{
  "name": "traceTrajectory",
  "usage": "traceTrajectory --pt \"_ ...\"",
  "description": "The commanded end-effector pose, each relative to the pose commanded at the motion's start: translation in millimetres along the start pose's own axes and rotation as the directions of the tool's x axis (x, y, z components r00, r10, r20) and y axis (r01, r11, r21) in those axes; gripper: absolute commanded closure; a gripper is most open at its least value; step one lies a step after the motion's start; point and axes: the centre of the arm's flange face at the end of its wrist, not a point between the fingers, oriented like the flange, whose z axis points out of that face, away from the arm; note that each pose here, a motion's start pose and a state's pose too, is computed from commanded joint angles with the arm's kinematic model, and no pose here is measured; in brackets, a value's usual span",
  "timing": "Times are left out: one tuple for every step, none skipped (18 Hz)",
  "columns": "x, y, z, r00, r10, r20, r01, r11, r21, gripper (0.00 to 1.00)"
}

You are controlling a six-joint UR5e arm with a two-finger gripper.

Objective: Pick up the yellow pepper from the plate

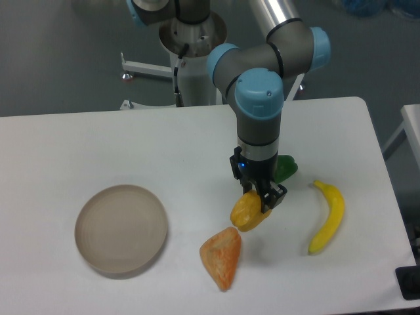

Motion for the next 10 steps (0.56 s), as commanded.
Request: traceTrajectory --pt "0.0 0.0 0.0 1.000 0.000 0.000 0.000 1.000 0.000 0.52" --pt "0.4 0.1 0.7 1.000 0.000 -0.001 0.000 1.000 0.000 0.52" --pt "0.0 0.0 0.0 1.000 0.000 0.000 0.000 1.000 0.000 0.52" --pt "0.0 0.0 0.0 1.000 0.000 0.000 0.000 1.000 0.000 0.52" --pt "0.0 0.0 0.0 1.000 0.000 0.000 0.000 1.000 0.000 0.52" --pt "0.0 0.0 0.0 1.000 0.000 0.000 0.000 1.000 0.000 0.52" --pt "0.0 0.0 0.0 1.000 0.000 0.000 0.000 1.000 0.000 0.52" --pt "-0.4 -0.1 -0.7 1.000 0.000 0.001 0.000 1.000 0.000 0.52" --pt "-0.4 -0.1 -0.7 1.000 0.000 0.001 0.000 1.000 0.000 0.52" --pt "-0.4 -0.1 -0.7 1.000 0.000 0.001 0.000 1.000 0.000 0.52"
